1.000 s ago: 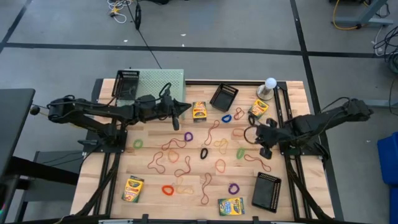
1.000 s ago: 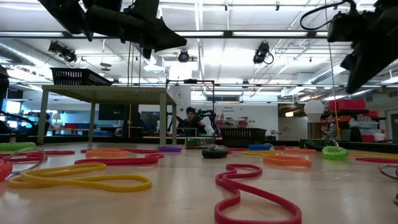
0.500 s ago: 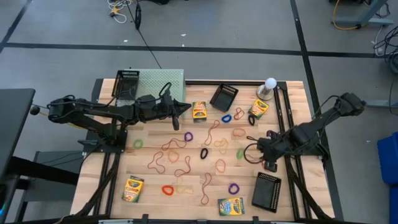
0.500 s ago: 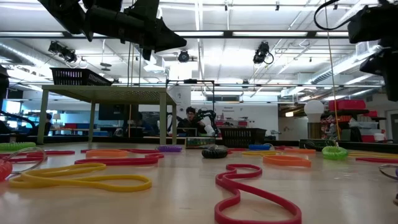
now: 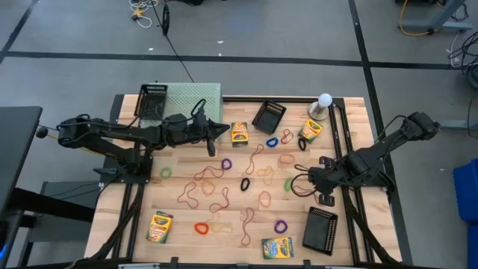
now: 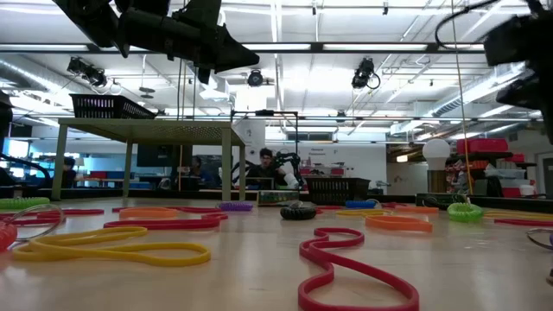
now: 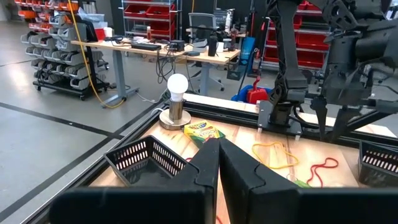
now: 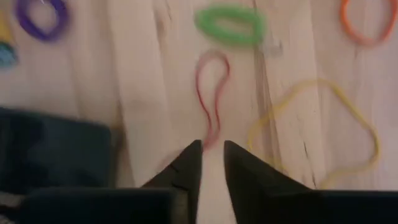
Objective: Pick & Place Office Desk Supplies
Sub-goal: Put the black bin on the shelf
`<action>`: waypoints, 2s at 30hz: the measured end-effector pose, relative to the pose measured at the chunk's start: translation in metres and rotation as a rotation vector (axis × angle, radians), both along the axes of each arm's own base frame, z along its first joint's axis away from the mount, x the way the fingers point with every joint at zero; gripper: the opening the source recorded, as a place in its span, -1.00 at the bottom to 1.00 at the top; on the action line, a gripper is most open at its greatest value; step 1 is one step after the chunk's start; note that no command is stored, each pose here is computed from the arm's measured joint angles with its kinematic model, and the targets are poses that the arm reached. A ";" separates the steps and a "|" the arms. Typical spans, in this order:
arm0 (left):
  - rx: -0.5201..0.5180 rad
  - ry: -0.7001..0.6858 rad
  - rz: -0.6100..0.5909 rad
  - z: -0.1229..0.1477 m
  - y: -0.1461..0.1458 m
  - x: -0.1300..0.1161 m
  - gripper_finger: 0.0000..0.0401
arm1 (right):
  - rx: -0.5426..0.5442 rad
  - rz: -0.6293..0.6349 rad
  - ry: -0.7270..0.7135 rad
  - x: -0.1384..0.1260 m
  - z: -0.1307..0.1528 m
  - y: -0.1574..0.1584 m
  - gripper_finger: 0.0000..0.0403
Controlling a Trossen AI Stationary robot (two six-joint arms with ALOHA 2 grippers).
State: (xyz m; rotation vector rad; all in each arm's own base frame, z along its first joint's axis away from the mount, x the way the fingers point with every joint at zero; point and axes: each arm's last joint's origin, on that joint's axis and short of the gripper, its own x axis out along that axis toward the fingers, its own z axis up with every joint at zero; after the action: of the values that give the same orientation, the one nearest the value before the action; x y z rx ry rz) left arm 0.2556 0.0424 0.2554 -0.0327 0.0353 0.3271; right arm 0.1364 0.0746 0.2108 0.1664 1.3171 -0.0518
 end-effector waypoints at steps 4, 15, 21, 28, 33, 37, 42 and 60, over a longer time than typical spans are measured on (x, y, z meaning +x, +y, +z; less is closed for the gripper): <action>0.000 0.000 -0.001 0.000 0.000 0.000 -0.89 | -0.043 0.041 0.123 0.002 -0.013 0.007 -0.93; 0.000 -0.001 0.000 0.000 0.000 0.000 -0.89 | -0.091 0.063 0.246 0.013 0.001 0.031 -0.81; 0.000 -0.001 -0.001 0.000 0.000 0.000 -0.89 | -0.063 -0.025 0.227 0.015 0.026 0.037 -0.62; 0.000 -0.001 0.000 0.000 0.000 0.000 -0.89 | -0.038 -0.015 0.200 0.009 0.009 0.047 -0.31; 0.000 -0.001 0.000 0.000 0.000 0.000 -0.89 | -0.038 -0.019 0.254 0.003 0.003 0.046 -0.14; 0.000 -0.001 0.000 0.000 0.000 0.000 -0.89 | -0.014 -0.005 0.251 0.005 0.003 0.047 -0.04; 0.000 -0.001 0.000 0.000 0.000 0.000 -0.89 | 0.062 0.002 0.187 0.010 0.004 0.055 0.01; 0.000 -0.001 0.000 0.000 0.000 0.000 -0.89 | 0.211 0.001 0.172 0.003 -0.053 0.053 -0.18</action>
State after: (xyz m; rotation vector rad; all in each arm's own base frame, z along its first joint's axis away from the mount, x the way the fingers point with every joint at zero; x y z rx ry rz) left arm 0.2556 0.0424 0.2556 -0.0331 0.0341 0.3268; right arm 0.1395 0.1276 0.1583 0.3466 1.4941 0.0757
